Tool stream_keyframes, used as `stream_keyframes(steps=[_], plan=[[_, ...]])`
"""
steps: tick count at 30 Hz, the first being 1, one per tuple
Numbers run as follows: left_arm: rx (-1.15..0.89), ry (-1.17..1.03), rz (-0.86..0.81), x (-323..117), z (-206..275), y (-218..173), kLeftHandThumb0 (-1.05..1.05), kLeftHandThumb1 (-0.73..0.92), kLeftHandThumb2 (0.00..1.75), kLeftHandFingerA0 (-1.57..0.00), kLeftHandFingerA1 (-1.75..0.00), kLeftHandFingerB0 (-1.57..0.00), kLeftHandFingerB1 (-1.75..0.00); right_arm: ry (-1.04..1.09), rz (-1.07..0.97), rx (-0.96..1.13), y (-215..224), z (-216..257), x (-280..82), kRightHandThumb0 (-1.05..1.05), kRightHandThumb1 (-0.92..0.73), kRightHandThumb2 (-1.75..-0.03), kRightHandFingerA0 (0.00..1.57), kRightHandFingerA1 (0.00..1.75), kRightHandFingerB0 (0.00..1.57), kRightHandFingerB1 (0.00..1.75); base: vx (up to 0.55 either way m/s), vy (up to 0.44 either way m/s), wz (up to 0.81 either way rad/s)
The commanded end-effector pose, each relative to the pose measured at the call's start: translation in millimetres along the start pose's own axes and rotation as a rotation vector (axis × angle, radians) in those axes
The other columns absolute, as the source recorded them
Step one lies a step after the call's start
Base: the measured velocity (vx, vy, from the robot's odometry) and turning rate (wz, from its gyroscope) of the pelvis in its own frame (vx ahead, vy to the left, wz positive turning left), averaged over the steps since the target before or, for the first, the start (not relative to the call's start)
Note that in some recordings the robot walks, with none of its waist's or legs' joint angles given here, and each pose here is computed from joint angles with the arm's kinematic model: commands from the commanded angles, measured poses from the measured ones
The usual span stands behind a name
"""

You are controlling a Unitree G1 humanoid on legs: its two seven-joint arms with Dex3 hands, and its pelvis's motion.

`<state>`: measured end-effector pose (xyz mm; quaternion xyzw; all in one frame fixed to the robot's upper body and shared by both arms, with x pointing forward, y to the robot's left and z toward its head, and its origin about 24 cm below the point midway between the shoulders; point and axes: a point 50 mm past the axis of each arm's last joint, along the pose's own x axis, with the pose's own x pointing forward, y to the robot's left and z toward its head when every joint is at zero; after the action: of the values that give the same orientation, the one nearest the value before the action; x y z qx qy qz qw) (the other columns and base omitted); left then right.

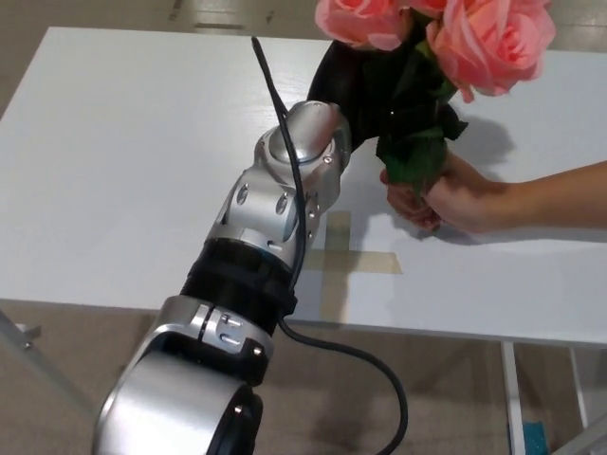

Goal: Use the left hand to pick up the rose and passes it to a human.

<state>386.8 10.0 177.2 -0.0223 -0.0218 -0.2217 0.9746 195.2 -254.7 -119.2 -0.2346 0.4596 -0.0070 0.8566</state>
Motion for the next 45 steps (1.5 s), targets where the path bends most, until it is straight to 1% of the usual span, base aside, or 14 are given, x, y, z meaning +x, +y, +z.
stream_keyframes(steps=[1,6,9,10,11,12,13,14,15,16,17,29,44,45], plan=[[-0.183,0.010,-0.260,-3.0,-2.3,-122.3,-0.14,0.85,0.68,-0.95,-1.43,-0.78,-1.02,0.012,0.022,0.009,4.5,-1.6,-0.2,-0.28,-0.68,-0.60,0.65,0.44,0.50,0.38,0.00,0.000,0.00],[-0.168,0.030,-0.245,-3.2,-10.5,-113.9,-0.14,0.84,0.69,-0.95,-1.42,-0.79,-1.02,0.015,0.023,0.002,4.2,-2.0,-0.2,-0.28,-0.68,-0.60,0.65,0.44,0.51,0.38,0.00,0.000,0.00],[-0.151,0.041,-0.241,-4.3,-14.7,-111.5,-0.15,0.85,0.67,-0.96,-1.40,-0.81,-0.95,0.024,0.028,0.003,7.4,-6.1,-1.0,-0.28,-0.68,-0.60,0.65,0.44,0.51,0.38,0.00,0.000,0.00],[-0.107,0.046,-0.253,-3.9,-14.0,-105.8,-0.26,0.78,0.64,-1.01,-1.04,-0.70,-0.45,0.024,0.026,0.001,7.0,-6.0,-1.0,-0.28,-0.68,-0.60,0.66,0.44,0.51,0.38,0.00,0.000,0.00],[-0.052,0.057,-0.316,-5.0,-13.6,-102.7,-0.44,0.67,0.61,-0.66,-0.44,-0.24,-0.29,0.025,0.026,0.002,6.7,-7.4,-1.2,-0.28,-0.68,-0.60,0.66,0.44,0.51,0.38,0.00,0.000,0.00],[-0.020,0.061,-0.356,-5.2,-13.1,-100.2,-0.60,0.44,0.80,0.00,-0.23,0.00,-0.18,0.024,0.025,0.003,6.5,-6.6,-1.1,-0.28,-0.68,-0.60,0.66,0.44,0.51,0.38,0.00,0.000,0.00],[0.063,0.065,-0.445,-5.4,-12.6,-93.4,-0.75,0.44,0.77,0.00,0.00,0.00,-0.01,0.022,0.024,0.003,6.2,-5.3,-0.8,-0.28,-0.68,-0.60,0.66,0.44,0.51,0.38,0.00,0.000,0.00],[0.118,0.068,-0.495,-5.8,-12.9,-89.0,-0.75,0.44,0.77,0.00,0.00,0.00,-0.01,0.022,0.024,0.003,6.2,-5.2,-0.8,-0.28,-0.68,-0.60,0.66,0.44,0.51,0.38,0.00,0.000,0.00],[0.249,0.098,-0.592,-7.9,-15.1,-78.2,-0.86,0.48,0.58,0.00,0.00,0.00,0.00,0.034,0.024,0.002,6.7,-11.0,-1.8,-0.28,-0.68,-0.60,0.66,0.44,0.51,0.38,0.00,0.000,0.00],[0.269,0.105,-0.604,-8.3,-15.2,-75.2,-0.90,0.49,0.55,0.00,0.00,0.00,0.00,0.036,0.025,0.001,7.0,-11.6,-2.0,-0.28,-0.68,-0.60,0.66,0.44,0.51,0.38,0.00,0.000,0.00],[0.324,0.121,-0.618,-8.7,-14.5,-63.7,-0.94,0.46,0.62,0.00,0.00,0.00,-0.01,0.035,0.028,0.002,8.3,-10.4,-1.7,-0.28,-0.68,-0.60,0.66,0.44,0.51,0.38,0.00,0.000,0.00],[0.533,0.169,-0.547,-27.6,-10.5,7.7,-0.95,0.50,0.62,0.00,0.00,0.00,-0.01,0.060,0.062,-0.023,18.2,-20.8,-4.2,-0.28,-0.68,-0.60,0.65,0.44,0.50,0.38,0.00,0.000,0.00],[0.616,0.169,-0.464,-62.4,19.5,84.2,-0.93,0.52,0.58,0.00,0.00,0.00,-0.02,0.068,0.058,-0.041,13.4,-24.5,-4.8,-0.28,-0.68,-0.60,0.65,0.44,0.51,0.38,0.00,0.000,0.00],[0.601,0.171,-0.469,-69.5,20.0,91.0,-0.92,0.48,0.65,0.00,-0.01,0.00,0.00,0.069,0.057,-0.040,13.4,-24.3,-4.7,-0.28,-0.68,-0.60,0.65,0.44,0.51,0.38,0.00,0.000,0.00]])
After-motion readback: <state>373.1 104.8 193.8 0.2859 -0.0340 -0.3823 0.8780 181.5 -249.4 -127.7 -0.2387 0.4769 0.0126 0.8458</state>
